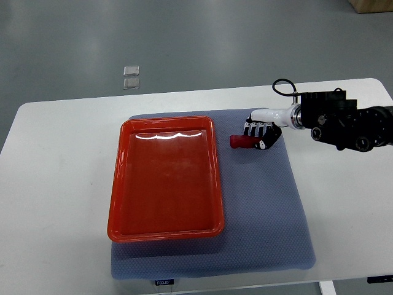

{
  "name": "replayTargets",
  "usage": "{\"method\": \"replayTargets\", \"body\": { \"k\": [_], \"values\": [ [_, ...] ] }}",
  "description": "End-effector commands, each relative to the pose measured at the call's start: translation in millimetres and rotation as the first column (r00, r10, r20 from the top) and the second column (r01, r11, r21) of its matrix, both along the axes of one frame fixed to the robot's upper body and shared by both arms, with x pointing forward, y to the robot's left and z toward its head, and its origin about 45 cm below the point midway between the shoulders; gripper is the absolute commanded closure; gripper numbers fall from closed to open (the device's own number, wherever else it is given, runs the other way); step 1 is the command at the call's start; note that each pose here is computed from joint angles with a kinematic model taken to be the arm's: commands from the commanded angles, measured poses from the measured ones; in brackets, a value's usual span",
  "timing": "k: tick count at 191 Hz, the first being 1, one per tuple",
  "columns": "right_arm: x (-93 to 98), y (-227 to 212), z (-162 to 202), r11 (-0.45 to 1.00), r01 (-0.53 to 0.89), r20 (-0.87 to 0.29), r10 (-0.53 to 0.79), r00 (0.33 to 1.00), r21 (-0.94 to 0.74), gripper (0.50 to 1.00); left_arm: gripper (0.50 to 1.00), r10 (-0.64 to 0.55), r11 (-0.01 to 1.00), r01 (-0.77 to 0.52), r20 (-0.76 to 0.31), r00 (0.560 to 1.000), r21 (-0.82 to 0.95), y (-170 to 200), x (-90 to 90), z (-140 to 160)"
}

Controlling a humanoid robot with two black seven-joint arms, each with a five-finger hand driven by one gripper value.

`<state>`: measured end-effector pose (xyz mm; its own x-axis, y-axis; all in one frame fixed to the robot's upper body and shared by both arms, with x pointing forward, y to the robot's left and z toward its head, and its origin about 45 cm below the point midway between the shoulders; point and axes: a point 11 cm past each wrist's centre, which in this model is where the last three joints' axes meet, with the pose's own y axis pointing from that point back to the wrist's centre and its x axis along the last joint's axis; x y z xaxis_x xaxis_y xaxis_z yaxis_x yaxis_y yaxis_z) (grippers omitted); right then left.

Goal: Place red pepper on red tray
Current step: 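Lift the red pepper with the right hand and carry it over the tray, then lower the pepper into the tray and open the right hand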

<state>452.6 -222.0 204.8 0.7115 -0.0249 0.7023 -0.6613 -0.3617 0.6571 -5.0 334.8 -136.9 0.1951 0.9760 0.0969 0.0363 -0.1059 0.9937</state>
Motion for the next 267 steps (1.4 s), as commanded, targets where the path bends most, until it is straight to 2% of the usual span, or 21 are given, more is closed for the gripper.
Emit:
{"method": "replayTargets", "body": {
  "k": [1, 28, 76, 108, 169, 210, 267],
  "values": [
    [8.5, -5, 30, 1.0, -0.003, 0.033, 0.003, 0.999, 0.005, 1.0, 0.5, 0.0, 1.0, 0.0, 0.0, 1.0, -0.002, -1, -0.2, 0],
    [14.7, 2, 72, 0.999, -0.036, 0.081, 0.034, 0.996, 0.02, 1.0, 0.5, 0.0, 1.0, 0.0, -0.001, 1.0, -0.006, -2, -0.3, 0],
    [17.8, 40, 106, 0.993, -0.109, 0.119, 0.103, 0.988, 0.048, 1.0, 0.5, -0.001, 1.0, 0.001, 0.001, 1.0, -0.006, -2, 0.6, 0],
    [9.2, 94, 104, 0.978, -0.197, 0.102, 0.189, 0.977, 0.074, 1.0, 0.5, -0.001, 1.0, 0.001, 0.001, 1.0, -0.006, -2, 0.6, 0],
    [-15.8, 203, 71, 0.933, -0.352, 0.084, 0.346, 0.935, 0.08, 1.0, 0.5, -0.007, 1.0, 0.007, -0.001, 1.0, -0.012, -4, 0.1, 0],
    [-0.2, 173, 40, 0.965, -0.249, 0.063, 0.244, 0.968, 0.08, 1.0, 0.5, -0.008, 1.0, 0.008, -0.002, 1.0, -0.017, -6, -0.1, -1],
    [-5.1, 156, 4, 0.977, -0.186, 0.031, 0.183, 0.983, 0.107, 1.0, 0.5, -0.01, 1.0, 0.01, -0.002, 1.0, -0.018, -6, -0.1, -1]
  ]
}}
